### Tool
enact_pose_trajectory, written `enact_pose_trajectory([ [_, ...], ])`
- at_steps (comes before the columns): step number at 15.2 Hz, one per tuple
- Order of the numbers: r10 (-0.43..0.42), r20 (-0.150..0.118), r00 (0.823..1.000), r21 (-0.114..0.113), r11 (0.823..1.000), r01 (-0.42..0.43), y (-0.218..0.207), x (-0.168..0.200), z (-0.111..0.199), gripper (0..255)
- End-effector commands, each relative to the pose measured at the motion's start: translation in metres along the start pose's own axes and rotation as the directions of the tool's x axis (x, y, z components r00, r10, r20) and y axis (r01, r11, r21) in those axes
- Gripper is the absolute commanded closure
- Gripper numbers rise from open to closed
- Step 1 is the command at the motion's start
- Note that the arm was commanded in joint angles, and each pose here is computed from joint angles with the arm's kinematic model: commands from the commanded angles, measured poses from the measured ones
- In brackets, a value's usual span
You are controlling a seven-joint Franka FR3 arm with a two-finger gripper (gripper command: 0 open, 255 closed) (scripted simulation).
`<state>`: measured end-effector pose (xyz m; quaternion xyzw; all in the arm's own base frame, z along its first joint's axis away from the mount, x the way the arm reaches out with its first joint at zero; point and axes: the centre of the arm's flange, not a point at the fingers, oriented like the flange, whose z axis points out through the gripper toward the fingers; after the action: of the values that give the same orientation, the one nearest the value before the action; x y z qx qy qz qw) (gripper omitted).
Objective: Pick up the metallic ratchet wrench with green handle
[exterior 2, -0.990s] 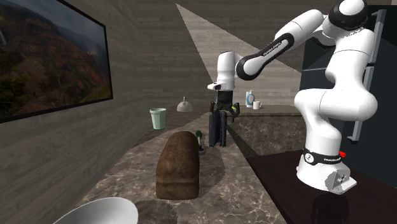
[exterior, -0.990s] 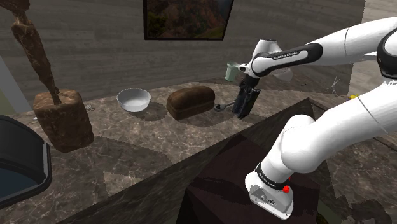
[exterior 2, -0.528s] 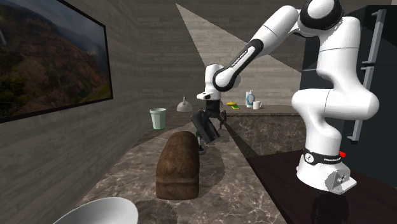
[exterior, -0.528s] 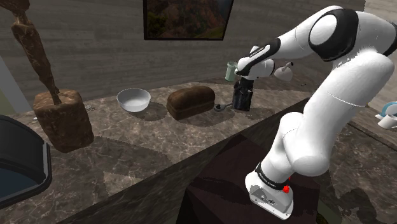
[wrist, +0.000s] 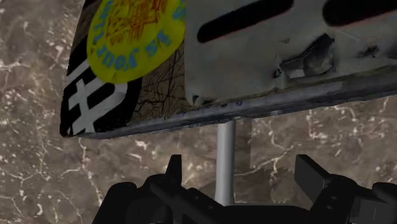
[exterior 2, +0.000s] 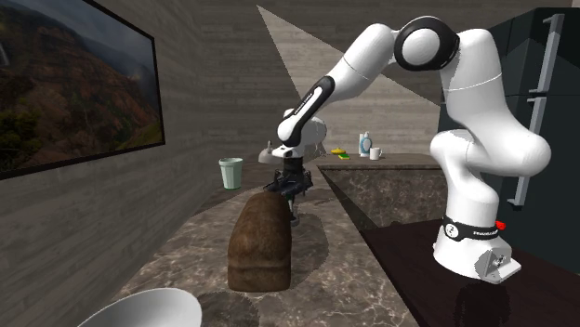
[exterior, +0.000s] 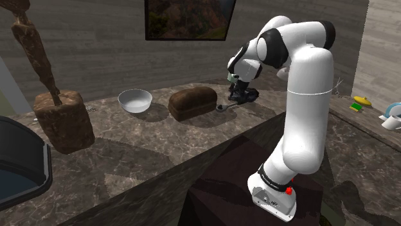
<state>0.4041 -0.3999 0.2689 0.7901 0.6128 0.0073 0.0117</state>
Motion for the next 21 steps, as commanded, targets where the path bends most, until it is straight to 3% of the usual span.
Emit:
enact_pose_trajectory([
  [1, -0.011, -0.004, 1.000, -0.001, 1.000, 0.011, 0.003, -0.001, 0.012, 0],
  [8, -0.011, -0.004, 1.000, -0.001, 1.000, 0.011, 0.002, -0.001, 0.042, 0],
  [9, -0.011, -0.004, 1.000, -0.001, 1.000, 0.011, 0.002, -0.001, 0.042, 255],
  [18, -0.011, -0.004, 1.000, -0.001, 1.000, 0.011, 0.002, -0.001, 0.042, 255],
  [21, -0.011, -0.004, 1.000, -0.001, 1.000, 0.011, 0.003, -0.001, 0.026, 255],
])
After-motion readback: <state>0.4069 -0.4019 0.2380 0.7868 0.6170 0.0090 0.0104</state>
